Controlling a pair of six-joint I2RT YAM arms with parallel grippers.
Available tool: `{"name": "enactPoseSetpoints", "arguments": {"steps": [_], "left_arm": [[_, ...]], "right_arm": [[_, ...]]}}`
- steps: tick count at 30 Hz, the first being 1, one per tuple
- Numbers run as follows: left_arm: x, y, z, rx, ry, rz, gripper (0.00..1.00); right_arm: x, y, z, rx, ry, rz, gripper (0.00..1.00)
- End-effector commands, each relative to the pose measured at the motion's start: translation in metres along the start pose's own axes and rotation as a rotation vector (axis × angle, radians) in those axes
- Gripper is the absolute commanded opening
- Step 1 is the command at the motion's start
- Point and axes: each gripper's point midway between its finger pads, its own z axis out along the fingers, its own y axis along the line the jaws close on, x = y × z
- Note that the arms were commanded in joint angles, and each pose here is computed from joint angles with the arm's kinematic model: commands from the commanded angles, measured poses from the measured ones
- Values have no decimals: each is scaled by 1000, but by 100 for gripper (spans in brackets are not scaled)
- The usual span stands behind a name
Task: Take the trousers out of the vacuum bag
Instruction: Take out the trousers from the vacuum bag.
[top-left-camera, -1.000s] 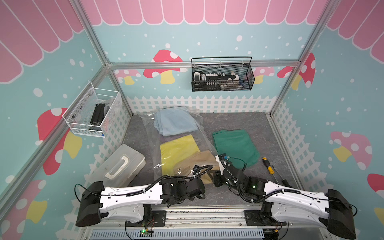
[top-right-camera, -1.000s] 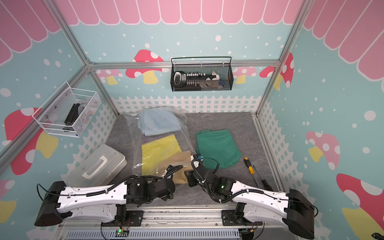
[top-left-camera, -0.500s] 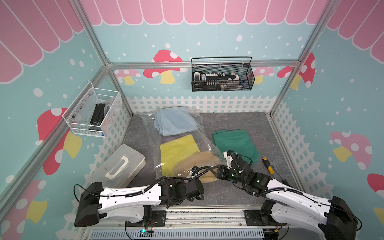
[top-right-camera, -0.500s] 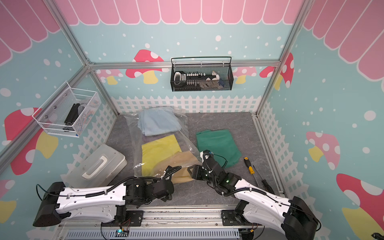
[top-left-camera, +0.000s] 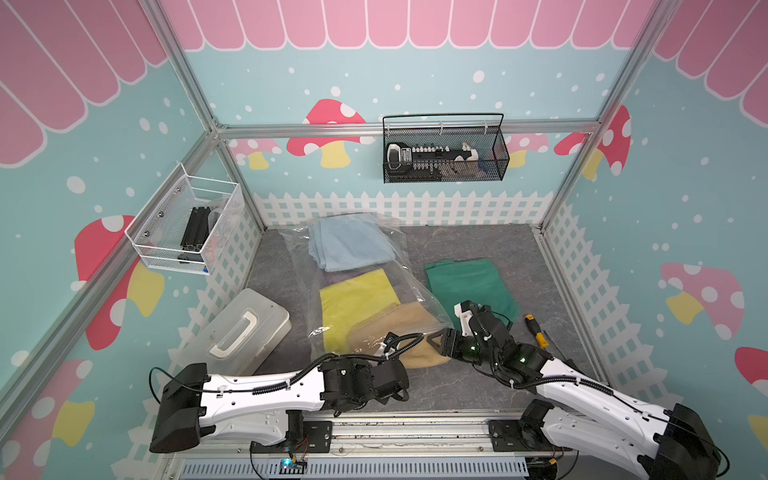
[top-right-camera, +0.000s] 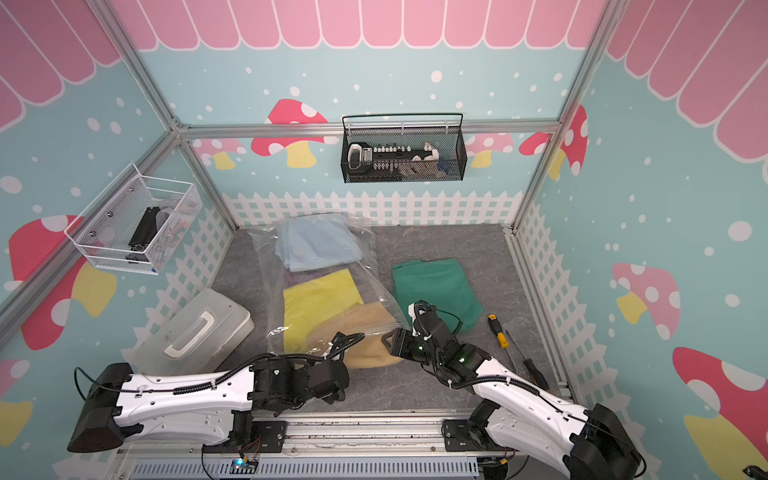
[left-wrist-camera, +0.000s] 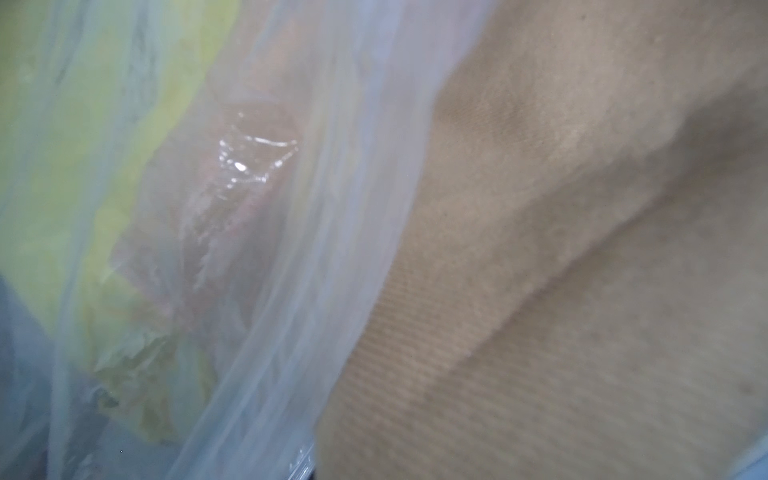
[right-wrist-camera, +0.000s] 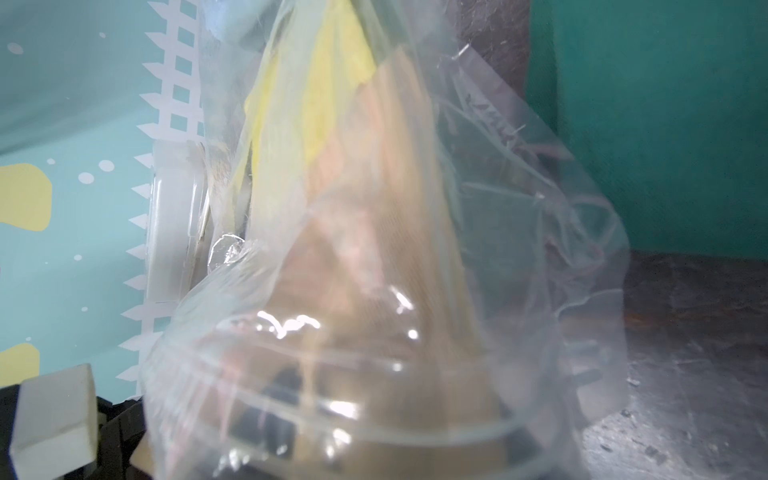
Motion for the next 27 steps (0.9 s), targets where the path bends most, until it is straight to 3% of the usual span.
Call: {"name": "enactPoseSetpoints", "arguments": {"steps": [1, 9, 13, 20, 27], "left_arm": [[-6, 0, 0, -11, -25, -25, 0], [-4, -3, 5, -14, -13, -23, 0], [-4, -3, 4, -11, -15, -26, 0], [-9, -5, -6, 25, -32, -29, 0], [-17, -18, -25, 30, -33, 58, 0]], "right_arm": [[8, -1, -2, 0, 46, 9, 65], [15, -2, -2, 1, 85, -1, 66], [19, -1, 5, -11, 114, 5, 53], [9, 15, 1, -41, 95, -32, 19], [-4, 40, -19, -45, 104, -149, 8]]}}
